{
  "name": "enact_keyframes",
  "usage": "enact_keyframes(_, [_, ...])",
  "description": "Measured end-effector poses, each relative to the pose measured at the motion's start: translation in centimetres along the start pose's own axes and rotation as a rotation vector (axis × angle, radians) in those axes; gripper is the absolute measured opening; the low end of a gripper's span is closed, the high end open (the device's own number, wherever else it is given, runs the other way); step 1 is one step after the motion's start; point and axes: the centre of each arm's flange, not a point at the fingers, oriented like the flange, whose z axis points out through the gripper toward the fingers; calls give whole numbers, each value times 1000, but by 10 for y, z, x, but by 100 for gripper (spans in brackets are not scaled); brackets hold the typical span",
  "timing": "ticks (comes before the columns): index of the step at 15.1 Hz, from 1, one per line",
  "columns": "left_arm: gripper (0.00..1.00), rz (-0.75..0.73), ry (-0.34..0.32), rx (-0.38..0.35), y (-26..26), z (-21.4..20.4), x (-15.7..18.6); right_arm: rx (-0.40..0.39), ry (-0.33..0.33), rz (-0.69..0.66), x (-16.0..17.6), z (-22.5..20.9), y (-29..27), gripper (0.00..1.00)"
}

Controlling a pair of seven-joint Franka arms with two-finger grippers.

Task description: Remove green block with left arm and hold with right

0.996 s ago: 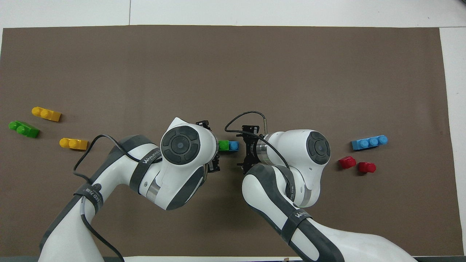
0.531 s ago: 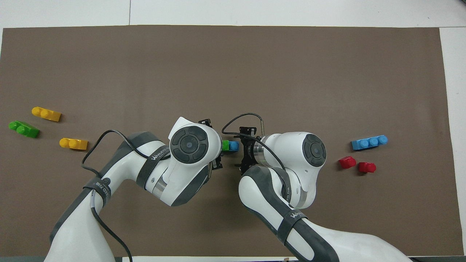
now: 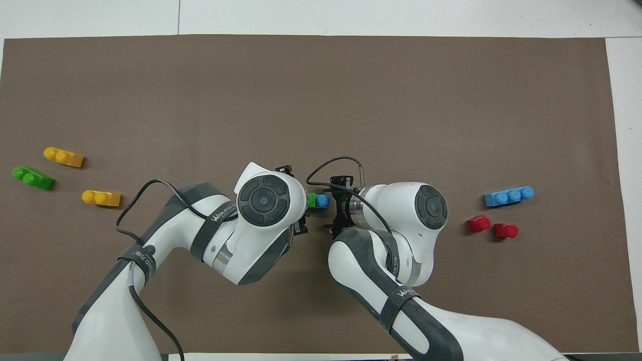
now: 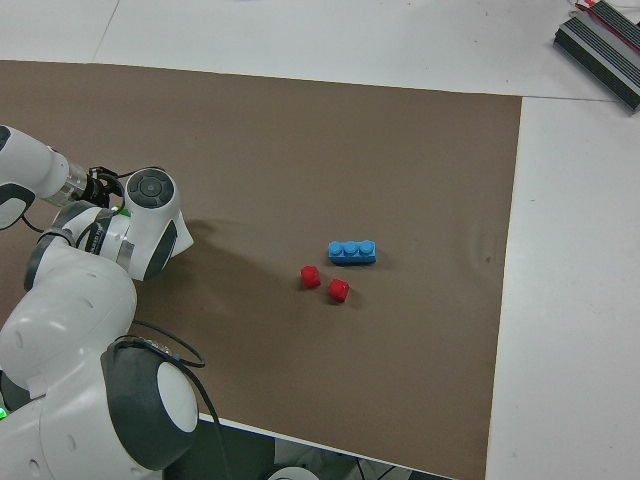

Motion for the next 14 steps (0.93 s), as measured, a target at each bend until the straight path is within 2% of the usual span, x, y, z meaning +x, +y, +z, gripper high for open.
enact_keyframes(5, [100,0,1,0,0,1,0,-2,1,1,1,1,0,90])
enact_keyframes(6, [100,0,1,0,0,1,0,-2,1,1,1,1,0,85])
enact_keyframes(7, [100,0,1,0,0,1,0,-2,1,1,1,1,0,75])
enact_keyframes(10, [100,1,2,1,0,1,0,-3,1,-2,-1,2,1,39])
enact_keyframes(11, [100,1,3,1,0,1,0,-6,1,-7,-3,3,3,35])
enact_keyframes(14, [100,1,4,2,-1,2,0,-9,0,-17,-8,5,6,35])
